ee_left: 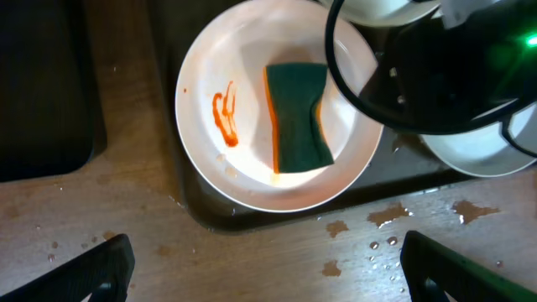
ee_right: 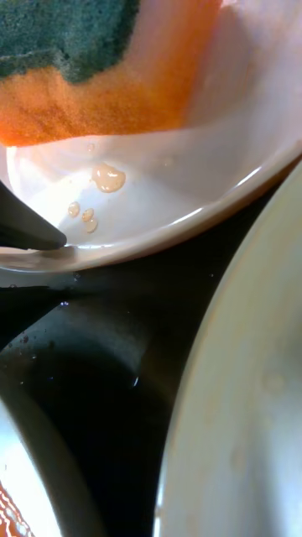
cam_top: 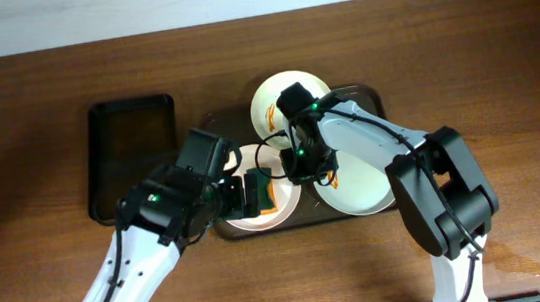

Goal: Clean dirty plates on tray and stack at the side

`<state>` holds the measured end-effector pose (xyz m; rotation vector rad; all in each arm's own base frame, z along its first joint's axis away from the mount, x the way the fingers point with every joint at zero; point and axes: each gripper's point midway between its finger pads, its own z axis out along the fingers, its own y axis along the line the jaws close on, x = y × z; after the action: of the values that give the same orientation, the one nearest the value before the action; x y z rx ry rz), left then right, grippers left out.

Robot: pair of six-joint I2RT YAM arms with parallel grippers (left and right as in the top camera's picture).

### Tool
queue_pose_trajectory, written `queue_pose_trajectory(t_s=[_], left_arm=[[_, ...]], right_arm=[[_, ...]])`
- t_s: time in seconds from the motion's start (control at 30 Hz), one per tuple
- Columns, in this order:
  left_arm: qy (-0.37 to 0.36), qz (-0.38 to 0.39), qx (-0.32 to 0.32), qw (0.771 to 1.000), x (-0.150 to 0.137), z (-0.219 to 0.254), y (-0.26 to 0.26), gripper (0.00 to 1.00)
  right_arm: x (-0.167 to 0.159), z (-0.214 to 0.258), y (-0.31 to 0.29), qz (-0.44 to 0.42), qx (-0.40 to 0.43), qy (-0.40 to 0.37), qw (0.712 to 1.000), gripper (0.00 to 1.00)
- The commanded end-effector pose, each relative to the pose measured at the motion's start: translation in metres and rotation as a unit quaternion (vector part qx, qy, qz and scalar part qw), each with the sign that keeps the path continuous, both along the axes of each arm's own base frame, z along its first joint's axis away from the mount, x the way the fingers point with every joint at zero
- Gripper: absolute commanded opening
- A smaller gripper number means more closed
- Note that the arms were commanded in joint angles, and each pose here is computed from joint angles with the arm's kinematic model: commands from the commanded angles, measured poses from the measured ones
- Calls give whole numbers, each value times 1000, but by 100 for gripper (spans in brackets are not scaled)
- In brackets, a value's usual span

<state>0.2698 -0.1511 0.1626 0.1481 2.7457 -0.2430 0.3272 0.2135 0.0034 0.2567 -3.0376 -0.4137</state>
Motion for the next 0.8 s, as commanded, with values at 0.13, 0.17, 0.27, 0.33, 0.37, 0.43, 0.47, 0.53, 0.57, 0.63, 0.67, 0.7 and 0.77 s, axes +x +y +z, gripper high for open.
queue_pose_trajectory(t_s=[0.13, 0.17, 0.27, 0.33, 0.37, 0.43, 0.47, 0.53, 0.57, 0.63, 0.67, 0.7, 0.77], left_arm=[[124, -61, -107, 985, 23, -62, -17, 84], [127, -47, -107, 985, 31, -69, -10, 79], [133, -62, -91, 985, 40, -97, -24, 69], [145, -54, -87, 984, 45, -118, -28, 70], [152, -55, -94, 982, 47, -126, -31, 70], [147, -61, -107, 981, 51, -128, -38, 70], [142, -61, -109, 982, 53, -128, -38, 71], [130, -65, -113, 983, 58, -127, -41, 69], [123, -70, -114, 983, 60, -127, -46, 69], [124, -88, -108, 982, 55, -133, -58, 68], [125, -90, -92, 984, 54, -140, -59, 66], [130, -88, -81, 984, 53, -149, -58, 66], [140, -81, -78, 984, 52, -157, -58, 51]], right_arm=[[-9, -10, -2, 4, -7, 15, 1000, 11], [-8, -10, -1, 4, -5, 12, 1000, 11], [-6, -10, 0, 4, -3, 8, 1000, 11], [-7, -10, -1, 4, -4, 10, 1000, 11], [-6, -10, 0, 4, -3, 8, 1000, 11], [-5, -10, 1, 4, -1, 5, 1000, 11], [-4, -10, 1, 4, -1, 4, 1000, 11], [-4, -10, 1, 4, -1, 3, 1000, 11], [-4, -10, 1, 4, -1, 3, 1000, 11], [-2, -10, 2, 4, 1, 0, 1000, 11], [-2, -10, 2, 4, 1, 0, 1000, 11], [-2, -10, 2, 4, 1, 0, 1000, 11], [-2, -10, 2, 4, 1, 0, 1000, 11]])
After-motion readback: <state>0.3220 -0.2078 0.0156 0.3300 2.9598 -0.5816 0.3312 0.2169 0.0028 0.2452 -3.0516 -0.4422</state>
